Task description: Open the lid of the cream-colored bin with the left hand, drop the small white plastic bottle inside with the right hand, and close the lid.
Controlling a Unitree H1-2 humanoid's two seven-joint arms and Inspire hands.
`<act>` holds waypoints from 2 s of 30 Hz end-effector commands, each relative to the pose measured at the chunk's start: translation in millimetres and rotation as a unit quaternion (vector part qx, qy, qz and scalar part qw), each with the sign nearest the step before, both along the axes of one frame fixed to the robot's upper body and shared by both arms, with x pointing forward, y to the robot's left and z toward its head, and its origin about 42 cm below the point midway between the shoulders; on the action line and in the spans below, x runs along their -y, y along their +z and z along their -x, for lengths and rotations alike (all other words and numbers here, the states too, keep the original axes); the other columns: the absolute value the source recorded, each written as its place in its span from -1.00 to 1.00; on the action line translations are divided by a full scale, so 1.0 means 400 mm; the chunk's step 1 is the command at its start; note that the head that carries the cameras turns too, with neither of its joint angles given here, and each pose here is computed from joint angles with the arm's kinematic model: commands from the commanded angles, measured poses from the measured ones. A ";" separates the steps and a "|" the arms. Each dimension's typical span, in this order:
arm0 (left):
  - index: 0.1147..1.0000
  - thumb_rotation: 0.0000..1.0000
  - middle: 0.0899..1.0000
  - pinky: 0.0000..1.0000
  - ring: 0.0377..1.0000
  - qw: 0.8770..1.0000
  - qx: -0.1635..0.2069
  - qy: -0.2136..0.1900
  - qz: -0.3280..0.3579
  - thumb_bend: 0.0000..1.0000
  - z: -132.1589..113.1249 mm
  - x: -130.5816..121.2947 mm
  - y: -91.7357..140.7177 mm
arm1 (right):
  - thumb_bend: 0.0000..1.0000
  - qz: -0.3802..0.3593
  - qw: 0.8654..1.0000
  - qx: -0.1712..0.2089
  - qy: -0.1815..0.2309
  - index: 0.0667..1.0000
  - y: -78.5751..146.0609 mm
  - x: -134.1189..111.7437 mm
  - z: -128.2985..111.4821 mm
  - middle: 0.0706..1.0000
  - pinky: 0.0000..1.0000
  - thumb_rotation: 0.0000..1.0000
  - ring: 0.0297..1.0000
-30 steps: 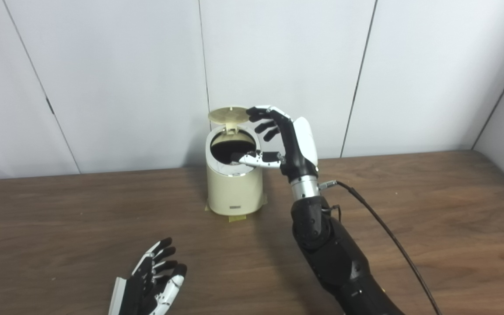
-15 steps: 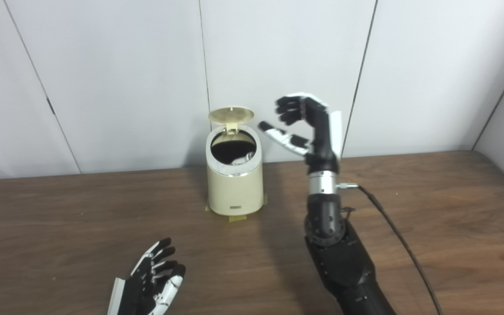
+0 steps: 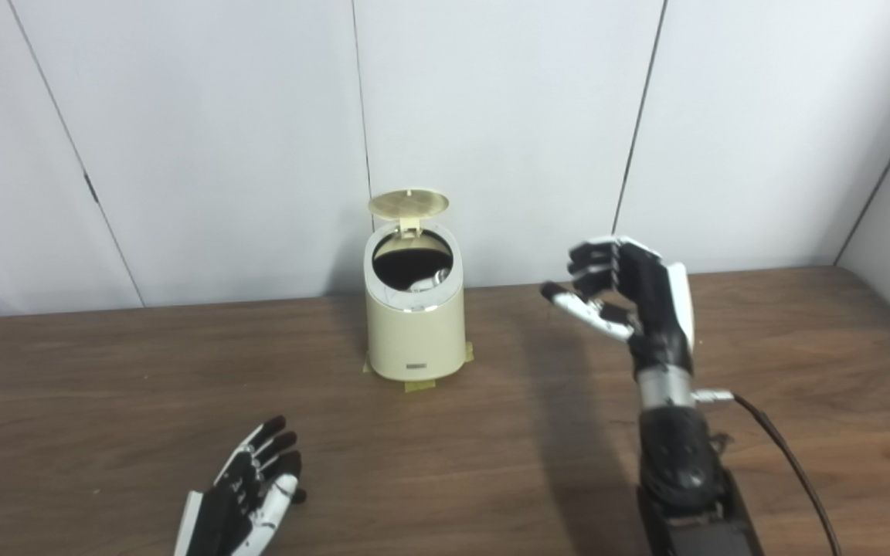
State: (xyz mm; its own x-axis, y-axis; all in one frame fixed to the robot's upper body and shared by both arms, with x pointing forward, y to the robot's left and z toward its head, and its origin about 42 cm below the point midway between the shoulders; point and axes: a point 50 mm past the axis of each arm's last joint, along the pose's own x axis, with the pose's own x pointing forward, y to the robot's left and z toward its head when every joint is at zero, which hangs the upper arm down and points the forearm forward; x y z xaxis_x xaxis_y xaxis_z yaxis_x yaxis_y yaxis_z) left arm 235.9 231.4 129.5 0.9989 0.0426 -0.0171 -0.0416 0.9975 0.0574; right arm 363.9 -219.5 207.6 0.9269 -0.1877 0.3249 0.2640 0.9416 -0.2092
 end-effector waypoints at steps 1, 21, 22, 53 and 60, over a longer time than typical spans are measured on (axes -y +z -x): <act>0.75 0.01 0.63 0.35 0.56 0.999 0.004 0.011 0.032 -0.09 -0.035 0.027 0.021 | 0.03 -0.008 1.000 0.008 0.024 -0.01 0.027 0.007 0.020 -0.10 -0.29 -1.00 -0.22; 0.79 0.26 0.75 0.57 0.70 0.997 0.063 -0.038 -0.013 -0.01 -0.186 0.057 0.176 | -0.11 -0.119 0.981 -0.111 0.108 0.71 -0.130 0.052 0.237 0.72 0.54 0.82 0.70; 0.81 0.31 0.75 0.59 0.70 0.997 0.063 -0.040 -0.020 -0.01 -0.190 0.058 0.181 | -0.14 -0.119 0.981 -0.111 0.104 0.70 -0.136 0.054 0.242 0.72 0.52 0.89 0.70; 0.75 0.42 0.75 0.70 0.74 0.982 0.171 -0.054 -0.062 0.13 -0.417 0.116 0.419 | -0.04 -0.142 0.979 -0.112 0.096 0.65 -0.246 0.048 0.299 0.67 0.53 0.86 0.67; 0.76 0.38 0.77 0.71 0.73 0.979 0.178 -0.059 -0.075 0.17 -0.456 0.136 0.449 | -0.06 -0.133 0.981 -0.104 0.100 0.67 -0.240 0.047 0.291 0.66 0.53 0.84 0.64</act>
State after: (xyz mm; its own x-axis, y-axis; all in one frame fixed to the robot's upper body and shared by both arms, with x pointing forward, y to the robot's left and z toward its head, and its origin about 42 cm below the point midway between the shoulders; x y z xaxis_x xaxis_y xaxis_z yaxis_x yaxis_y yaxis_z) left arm 411.8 182.7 283.1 0.9656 -0.0823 0.2465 0.0346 0.9808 0.1920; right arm 251.4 -240.5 116.0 0.9955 -0.0579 0.0743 0.0566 0.9982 0.0197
